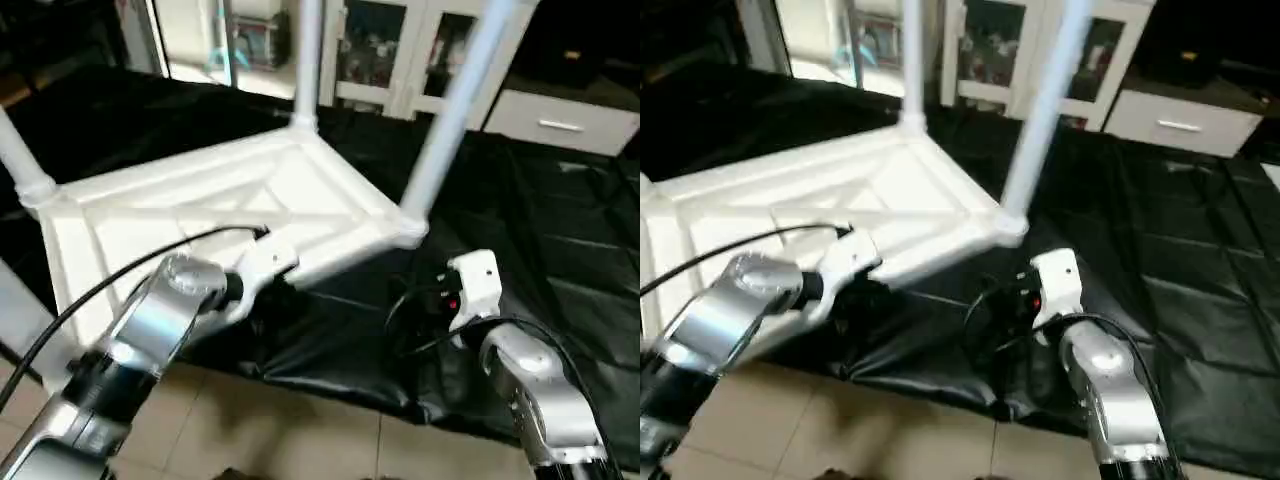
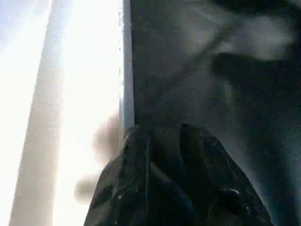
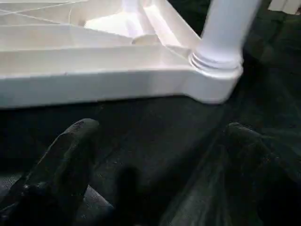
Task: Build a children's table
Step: Rotate table base
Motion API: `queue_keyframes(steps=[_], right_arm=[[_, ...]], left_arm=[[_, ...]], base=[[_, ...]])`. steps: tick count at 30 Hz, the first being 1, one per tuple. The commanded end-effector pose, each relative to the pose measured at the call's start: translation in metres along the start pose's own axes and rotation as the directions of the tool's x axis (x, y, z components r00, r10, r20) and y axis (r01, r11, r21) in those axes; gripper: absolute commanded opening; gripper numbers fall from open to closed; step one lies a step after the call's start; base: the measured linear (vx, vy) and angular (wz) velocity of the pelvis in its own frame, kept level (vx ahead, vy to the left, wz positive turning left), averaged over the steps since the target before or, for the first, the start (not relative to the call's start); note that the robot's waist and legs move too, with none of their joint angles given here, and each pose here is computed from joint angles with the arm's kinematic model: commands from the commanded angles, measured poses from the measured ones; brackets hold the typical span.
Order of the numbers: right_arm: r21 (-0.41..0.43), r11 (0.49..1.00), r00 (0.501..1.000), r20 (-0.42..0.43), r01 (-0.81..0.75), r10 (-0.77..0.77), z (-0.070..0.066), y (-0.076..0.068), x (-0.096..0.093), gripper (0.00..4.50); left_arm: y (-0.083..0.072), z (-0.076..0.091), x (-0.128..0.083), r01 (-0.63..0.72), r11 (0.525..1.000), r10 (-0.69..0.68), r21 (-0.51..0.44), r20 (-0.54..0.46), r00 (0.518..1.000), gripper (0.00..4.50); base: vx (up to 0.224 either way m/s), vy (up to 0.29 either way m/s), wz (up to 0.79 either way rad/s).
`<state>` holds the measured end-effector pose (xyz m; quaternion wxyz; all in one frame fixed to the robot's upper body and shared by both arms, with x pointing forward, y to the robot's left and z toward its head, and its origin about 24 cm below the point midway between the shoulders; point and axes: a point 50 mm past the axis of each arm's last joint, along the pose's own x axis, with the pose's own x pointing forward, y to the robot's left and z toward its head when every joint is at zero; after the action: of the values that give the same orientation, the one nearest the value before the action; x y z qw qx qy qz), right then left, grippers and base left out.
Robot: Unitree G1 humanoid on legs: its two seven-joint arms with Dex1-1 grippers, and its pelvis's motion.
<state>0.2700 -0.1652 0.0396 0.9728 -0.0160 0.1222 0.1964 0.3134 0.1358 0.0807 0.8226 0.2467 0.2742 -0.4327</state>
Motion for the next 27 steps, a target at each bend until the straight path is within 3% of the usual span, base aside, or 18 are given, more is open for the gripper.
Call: queue_keyframes(steps=[1,5,10,17,23,24,26,27], right_arm=[[-0.008,1.0,1.0,0.002,0.001,-0.001,0.002,0.0,-0.001,4.5],[-0.013,1.0,1.0,0.0,-0.001,0.001,0.002,0.0,-0.001,4.5],[-0.024,1.0,1.0,-0.004,0.0,0.0,0.002,0.0,-0.001,4.5],[-0.026,1.0,1.0,-0.008,0.002,-0.003,0.002,0.0,0.0,4.5],[-0.026,1.0,1.0,-0.009,0.001,-0.001,0.003,0.0,0.001,4.5],[-0.027,1.0,1.0,-0.011,-0.01,0.01,0.002,0.002,0.002,4.5],[-0.027,1.0,1.0,-0.011,-0.011,0.011,0.002,0.003,0.002,4.5],[-0.025,1.0,1.0,-0.01,-0.018,0.017,0.002,0.004,0.002,4.5]], left_arm=[[0.011,0.007,0.005,-0.07,0.997,0.07,0.044,-0.001,0.998,1.32],[0.017,0.009,0.014,-0.104,0.992,0.106,0.077,-0.022,0.994,1.32],[0.035,0.007,0.031,-0.194,0.965,0.21,0.179,-0.077,0.975,1.32],[0.045,0.001,0.044,-0.258,0.931,0.294,0.257,-0.113,0.949,1.32],[0.054,0.01,0.045,-0.369,0.887,0.393,0.277,-0.034,0.919,1.32],[0.053,0.022,0.048,-0.395,0.894,0.391,0.209,0.065,0.918,1.32],[0.053,0.024,0.048,-0.397,0.896,0.389,0.198,0.08,0.918,1.32],[0.048,0.036,0.051,-0.37,0.925,0.35,0.085,0.185,0.918,1.32]], base=[[0.0,0.0,0.0],[0.0,0.0,0.0],[0.0,0.0,0.0],[0.0,0.0,0.0],[0.0,0.0,0.0],[0.0,0.0,0.0],[0.0,0.0,0.0],[0.0,0.0,0.0]])
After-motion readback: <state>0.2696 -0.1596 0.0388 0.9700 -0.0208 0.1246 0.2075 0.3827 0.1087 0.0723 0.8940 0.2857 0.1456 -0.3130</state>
